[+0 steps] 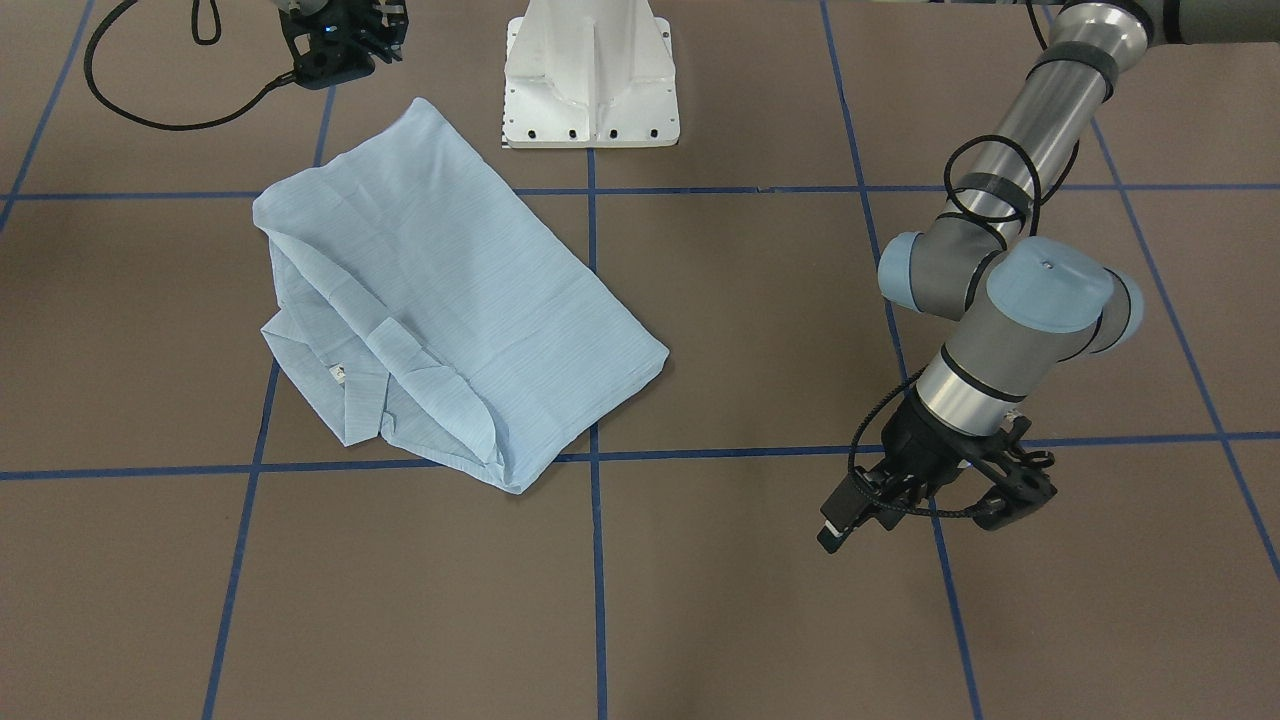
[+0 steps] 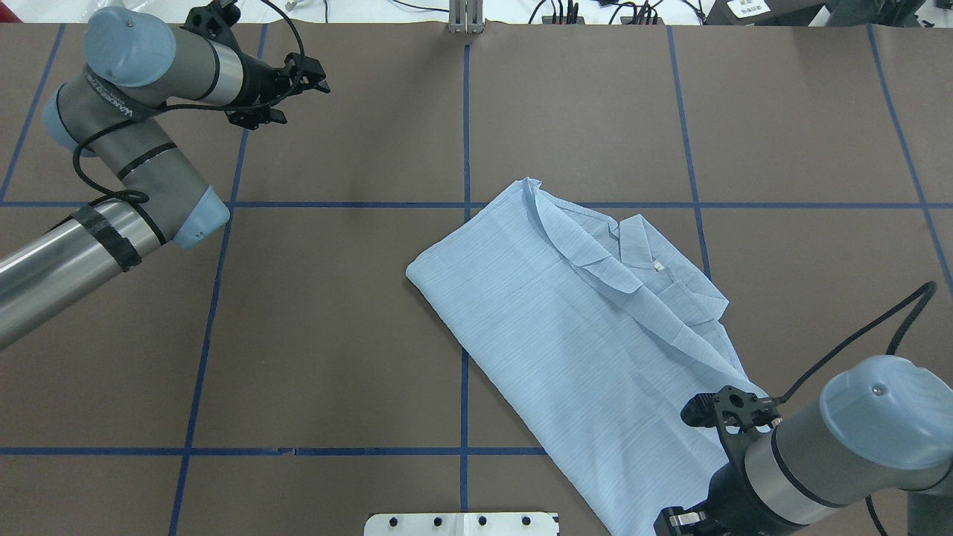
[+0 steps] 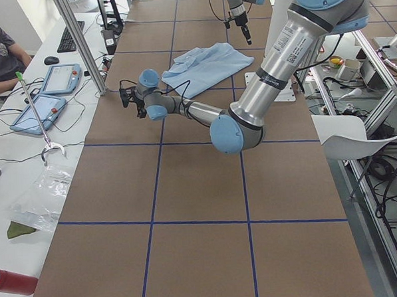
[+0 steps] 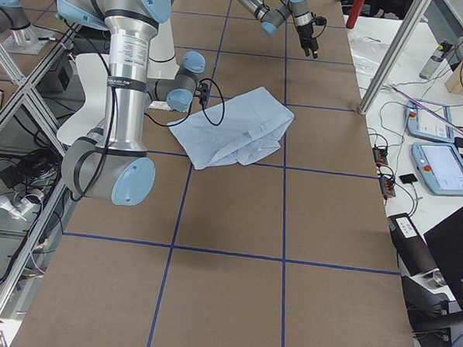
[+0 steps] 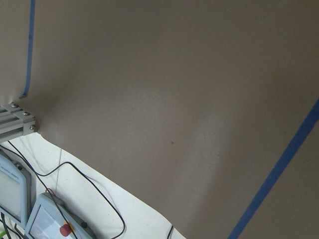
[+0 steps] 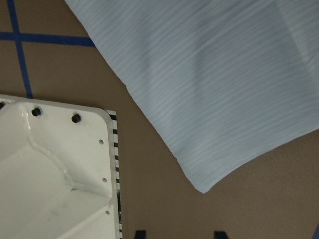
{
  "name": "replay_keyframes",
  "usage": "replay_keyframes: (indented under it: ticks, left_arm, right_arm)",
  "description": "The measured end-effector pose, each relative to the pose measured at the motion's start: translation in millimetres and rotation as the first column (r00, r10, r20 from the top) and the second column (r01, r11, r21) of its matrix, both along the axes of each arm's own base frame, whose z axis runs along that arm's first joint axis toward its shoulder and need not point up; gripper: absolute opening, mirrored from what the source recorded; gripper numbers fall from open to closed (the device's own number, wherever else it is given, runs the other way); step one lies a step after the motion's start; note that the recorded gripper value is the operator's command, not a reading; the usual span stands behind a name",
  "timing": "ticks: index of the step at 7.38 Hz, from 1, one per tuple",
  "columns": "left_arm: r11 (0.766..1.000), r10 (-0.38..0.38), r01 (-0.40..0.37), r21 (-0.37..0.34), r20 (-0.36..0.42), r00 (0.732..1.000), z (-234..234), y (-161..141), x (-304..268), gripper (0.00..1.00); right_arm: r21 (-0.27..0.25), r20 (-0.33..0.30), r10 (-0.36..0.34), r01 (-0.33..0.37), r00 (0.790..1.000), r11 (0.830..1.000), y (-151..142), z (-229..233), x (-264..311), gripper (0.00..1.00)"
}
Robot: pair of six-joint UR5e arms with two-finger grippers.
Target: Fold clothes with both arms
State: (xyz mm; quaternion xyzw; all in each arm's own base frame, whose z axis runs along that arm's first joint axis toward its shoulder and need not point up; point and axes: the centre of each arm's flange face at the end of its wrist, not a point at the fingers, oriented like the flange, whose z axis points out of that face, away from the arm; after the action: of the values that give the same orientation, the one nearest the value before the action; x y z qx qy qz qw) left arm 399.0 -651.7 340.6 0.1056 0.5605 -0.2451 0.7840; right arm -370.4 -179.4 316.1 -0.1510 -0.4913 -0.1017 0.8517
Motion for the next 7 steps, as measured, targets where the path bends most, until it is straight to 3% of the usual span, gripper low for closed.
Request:
replay_keyframes:
  ticks: [2, 4, 5, 7]
  left_arm:
    - [0.998, 0.054, -0.055, -0.012, -0.065, 0.996, -25.0, 46.0, 27.9, 0.99]
    - [0.99, 0.068, -0.085, -0.116, -0.142, 0.987, -64.9, 93.2, 51.2, 0.99]
    - [0.981, 0.057, -0.082, -0.179, -0.139, 0.989, -85.4, 120.7, 71.5, 0.99]
    - [0.964, 0.043, -0.06, -0.258, -0.073, 0.996, -118.6, 165.0, 95.7, 0.99]
  right_arm:
    - [0.027, 0.047, 0.144, -0.145, 0.988, 0.989, -52.0, -19.6, 17.3, 1.0]
    - [0.06, 0.088, 0.325, -0.331, 0.941, 0.942, -120.3, -38.5, 39.6, 1.0]
    - [0.069, 0.088, 0.386, -0.392, 0.918, 0.917, -148.6, -40.5, 41.4, 1.0]
    - [0.074, 0.071, 0.438, -0.442, 0.896, 0.894, -182.0, -37.0, 31.6, 1.0]
